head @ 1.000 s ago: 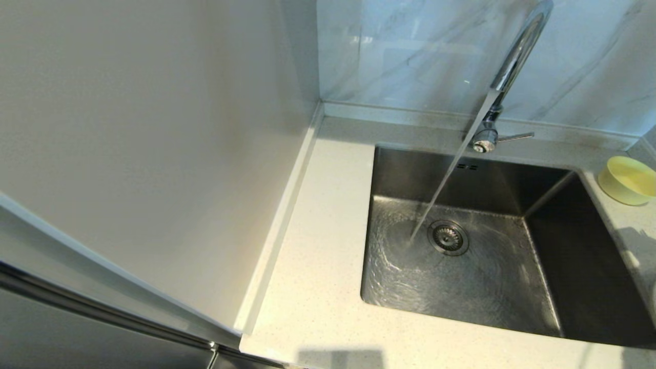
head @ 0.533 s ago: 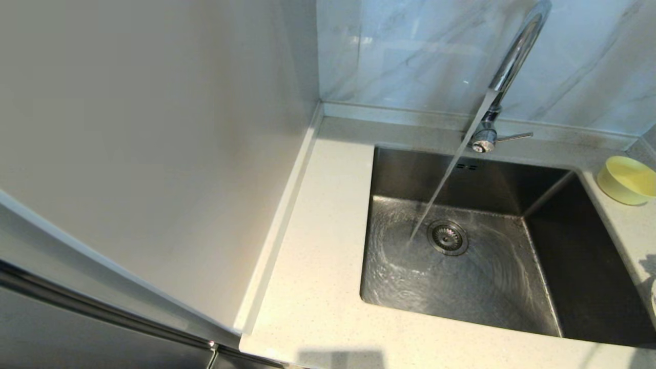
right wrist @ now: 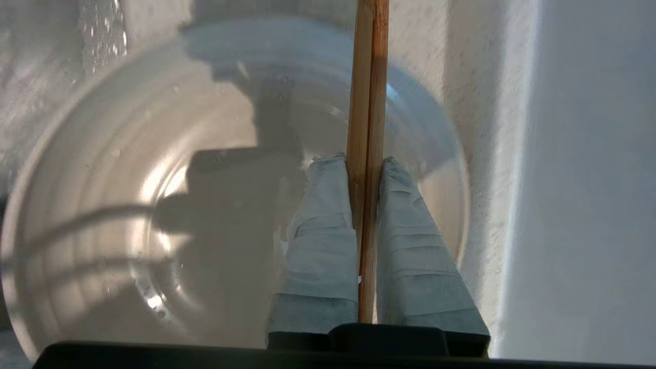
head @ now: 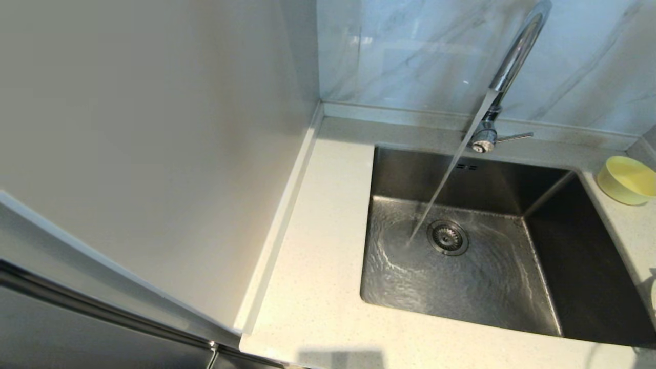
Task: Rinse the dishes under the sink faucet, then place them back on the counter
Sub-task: Place the chopsticks on the table
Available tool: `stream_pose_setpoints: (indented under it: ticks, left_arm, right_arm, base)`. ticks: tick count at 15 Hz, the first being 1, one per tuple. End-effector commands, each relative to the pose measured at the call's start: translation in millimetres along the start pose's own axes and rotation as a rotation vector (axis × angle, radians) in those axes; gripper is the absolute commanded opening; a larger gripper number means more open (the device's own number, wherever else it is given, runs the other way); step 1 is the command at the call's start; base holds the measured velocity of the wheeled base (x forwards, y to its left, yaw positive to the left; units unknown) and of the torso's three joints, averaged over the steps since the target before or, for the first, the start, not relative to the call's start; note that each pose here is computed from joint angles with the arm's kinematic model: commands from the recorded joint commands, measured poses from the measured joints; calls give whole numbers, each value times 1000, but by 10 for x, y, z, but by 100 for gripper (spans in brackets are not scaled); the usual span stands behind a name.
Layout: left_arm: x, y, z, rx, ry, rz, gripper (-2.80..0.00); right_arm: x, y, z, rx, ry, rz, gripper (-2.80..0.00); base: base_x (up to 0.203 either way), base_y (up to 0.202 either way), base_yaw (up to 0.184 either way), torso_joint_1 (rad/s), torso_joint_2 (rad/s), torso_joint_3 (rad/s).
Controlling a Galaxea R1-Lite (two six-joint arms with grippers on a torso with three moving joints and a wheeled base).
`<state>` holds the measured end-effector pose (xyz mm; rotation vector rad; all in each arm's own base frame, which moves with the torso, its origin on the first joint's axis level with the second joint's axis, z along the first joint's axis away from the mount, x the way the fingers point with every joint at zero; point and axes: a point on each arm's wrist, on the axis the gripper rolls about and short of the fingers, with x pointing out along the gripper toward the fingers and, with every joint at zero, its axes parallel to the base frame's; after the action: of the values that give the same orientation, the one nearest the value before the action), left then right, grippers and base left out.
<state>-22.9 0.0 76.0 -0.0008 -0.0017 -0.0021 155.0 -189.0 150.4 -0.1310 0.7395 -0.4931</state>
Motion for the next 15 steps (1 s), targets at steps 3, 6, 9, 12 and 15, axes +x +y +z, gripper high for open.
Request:
stream_pose_setpoints:
  ticks: [3,6,9,12,15]
  left_arm:
    - [0,0,0,-1,0,1,-280]
    - [0,0,0,-1,0,1,-280]
    - [1,0,-3,-1,1,1,-280]
    - [0,0,0,-1,0,1,-280]
    - [0,0,0,-1,0,0,-280]
  right_arm:
    - [43,26,-73,6,28,15,-280]
    - [40,31,-76,18,28,15,-280]
    - [7,15,-41,15,6,3,0]
    - [-23,-5,13,3,-46,-25,0]
    - [-109,-32,95,-3,-91,-51,0]
  base:
    - [0,0,0,0,0,0]
    - [0,0,0,0,0,0]
    - [0,0,0,0,0,0]
    - [0,0,0,0,0,0]
    - [0,0,0,0,0,0]
